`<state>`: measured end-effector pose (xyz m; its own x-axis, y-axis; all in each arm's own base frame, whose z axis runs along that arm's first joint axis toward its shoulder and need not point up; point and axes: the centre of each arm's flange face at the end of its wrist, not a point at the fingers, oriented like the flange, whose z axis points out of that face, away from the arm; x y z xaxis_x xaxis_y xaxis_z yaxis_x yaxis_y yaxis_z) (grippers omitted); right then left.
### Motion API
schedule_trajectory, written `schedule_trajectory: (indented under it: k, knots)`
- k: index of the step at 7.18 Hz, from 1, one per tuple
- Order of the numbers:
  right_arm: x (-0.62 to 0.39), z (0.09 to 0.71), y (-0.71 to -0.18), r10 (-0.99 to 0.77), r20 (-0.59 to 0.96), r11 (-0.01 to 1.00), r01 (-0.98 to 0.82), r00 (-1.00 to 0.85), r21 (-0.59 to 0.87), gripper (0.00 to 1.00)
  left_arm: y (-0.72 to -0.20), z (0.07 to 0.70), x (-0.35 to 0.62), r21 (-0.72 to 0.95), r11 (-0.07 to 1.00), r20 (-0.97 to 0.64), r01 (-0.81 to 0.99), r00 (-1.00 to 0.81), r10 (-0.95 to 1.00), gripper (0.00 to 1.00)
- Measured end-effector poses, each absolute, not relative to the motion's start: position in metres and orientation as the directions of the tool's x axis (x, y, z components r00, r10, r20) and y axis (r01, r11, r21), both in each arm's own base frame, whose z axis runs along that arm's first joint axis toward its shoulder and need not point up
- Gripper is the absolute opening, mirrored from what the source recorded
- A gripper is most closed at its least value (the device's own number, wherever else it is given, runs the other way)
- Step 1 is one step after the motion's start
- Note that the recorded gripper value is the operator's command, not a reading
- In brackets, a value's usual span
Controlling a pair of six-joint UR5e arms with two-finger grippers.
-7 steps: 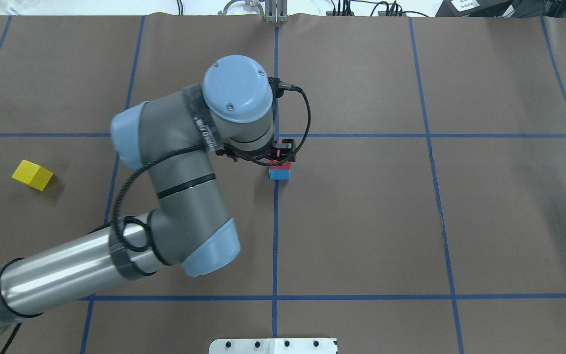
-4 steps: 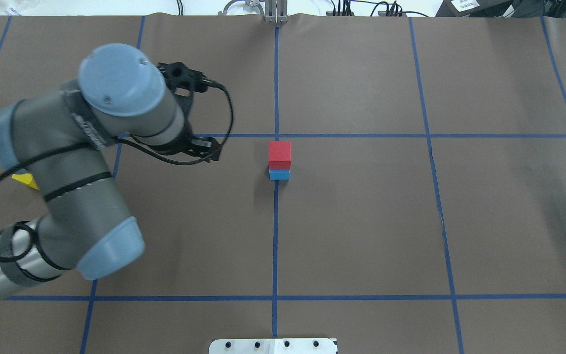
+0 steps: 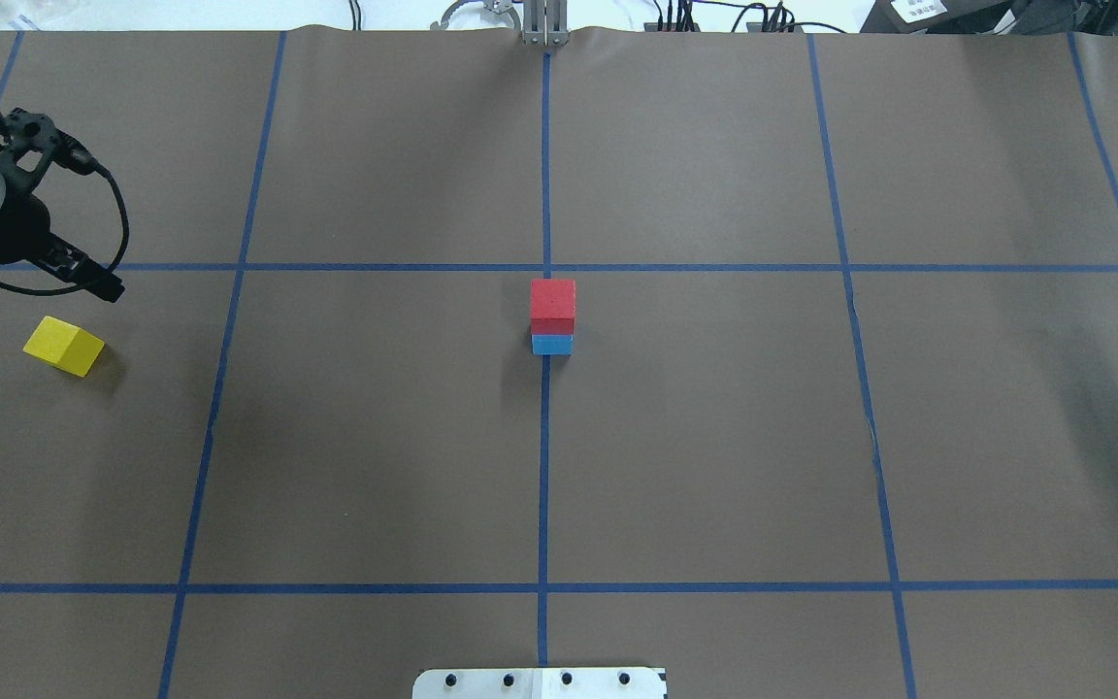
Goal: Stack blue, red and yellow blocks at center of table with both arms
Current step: 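Move the left gripper back toward the yellow cube, then lower the left gripper onto the yellow cube and close on it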
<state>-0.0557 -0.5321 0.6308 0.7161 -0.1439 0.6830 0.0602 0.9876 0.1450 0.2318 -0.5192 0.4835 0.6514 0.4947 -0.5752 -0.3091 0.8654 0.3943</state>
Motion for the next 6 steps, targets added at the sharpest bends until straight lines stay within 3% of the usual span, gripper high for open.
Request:
schedule_trajectory:
  k: [6]
  knots:
    - [-0.056,0.631,-0.533,-0.143,0.683,0.988,0.059,0.716,0.144,1.0,-0.502,0.565,0.228,0.268,0.906,-0.66,-0.327,0.623,0.42,1.0]
